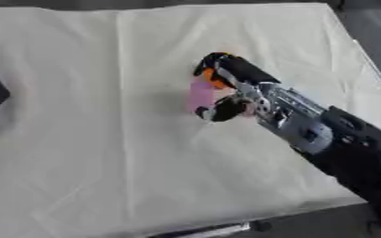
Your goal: Pick up the objects with one hand, pass them to the other hand, and then place them into the box on the other side of the table.
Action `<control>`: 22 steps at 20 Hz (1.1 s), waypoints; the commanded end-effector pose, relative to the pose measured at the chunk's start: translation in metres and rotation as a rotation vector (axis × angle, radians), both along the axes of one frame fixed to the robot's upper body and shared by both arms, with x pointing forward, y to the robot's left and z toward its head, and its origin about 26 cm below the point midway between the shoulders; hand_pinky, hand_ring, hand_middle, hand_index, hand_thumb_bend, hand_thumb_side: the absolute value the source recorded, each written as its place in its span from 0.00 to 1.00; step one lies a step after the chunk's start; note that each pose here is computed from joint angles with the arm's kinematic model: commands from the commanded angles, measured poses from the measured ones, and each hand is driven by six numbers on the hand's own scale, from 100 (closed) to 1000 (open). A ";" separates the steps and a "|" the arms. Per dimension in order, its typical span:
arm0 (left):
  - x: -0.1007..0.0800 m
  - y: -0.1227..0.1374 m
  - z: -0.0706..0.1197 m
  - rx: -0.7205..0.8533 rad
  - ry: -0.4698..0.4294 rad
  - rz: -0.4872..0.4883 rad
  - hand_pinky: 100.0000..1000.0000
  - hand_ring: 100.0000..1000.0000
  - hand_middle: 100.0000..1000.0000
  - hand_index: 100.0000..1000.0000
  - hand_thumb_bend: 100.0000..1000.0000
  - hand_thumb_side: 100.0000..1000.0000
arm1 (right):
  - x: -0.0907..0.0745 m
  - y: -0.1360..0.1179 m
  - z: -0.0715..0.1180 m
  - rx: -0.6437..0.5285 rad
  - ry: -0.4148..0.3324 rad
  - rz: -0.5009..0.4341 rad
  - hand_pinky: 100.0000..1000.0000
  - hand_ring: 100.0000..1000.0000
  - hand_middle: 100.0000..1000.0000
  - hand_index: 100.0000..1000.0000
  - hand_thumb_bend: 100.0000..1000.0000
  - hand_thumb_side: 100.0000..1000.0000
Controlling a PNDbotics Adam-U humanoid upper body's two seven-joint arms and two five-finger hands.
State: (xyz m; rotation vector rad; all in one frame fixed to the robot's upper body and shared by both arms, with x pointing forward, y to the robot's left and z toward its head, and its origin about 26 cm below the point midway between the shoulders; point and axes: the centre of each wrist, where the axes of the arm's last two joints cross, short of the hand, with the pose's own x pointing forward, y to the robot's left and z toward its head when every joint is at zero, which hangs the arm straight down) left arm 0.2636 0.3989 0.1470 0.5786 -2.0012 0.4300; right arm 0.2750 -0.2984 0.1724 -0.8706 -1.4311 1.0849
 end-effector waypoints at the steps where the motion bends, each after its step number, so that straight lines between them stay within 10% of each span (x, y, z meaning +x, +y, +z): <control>1: 0.000 0.002 0.009 0.024 -0.021 0.001 0.91 0.64 0.70 0.68 0.04 0.82 | 0.000 -0.001 0.006 -0.023 -0.021 -0.010 0.62 0.70 0.85 0.76 0.42 0.00; 22: 0.001 0.000 0.007 0.023 -0.017 -0.005 0.92 0.64 0.70 0.68 0.03 0.83 | -0.001 -0.002 0.005 -0.018 -0.016 -0.082 0.62 0.71 0.86 0.77 0.40 0.00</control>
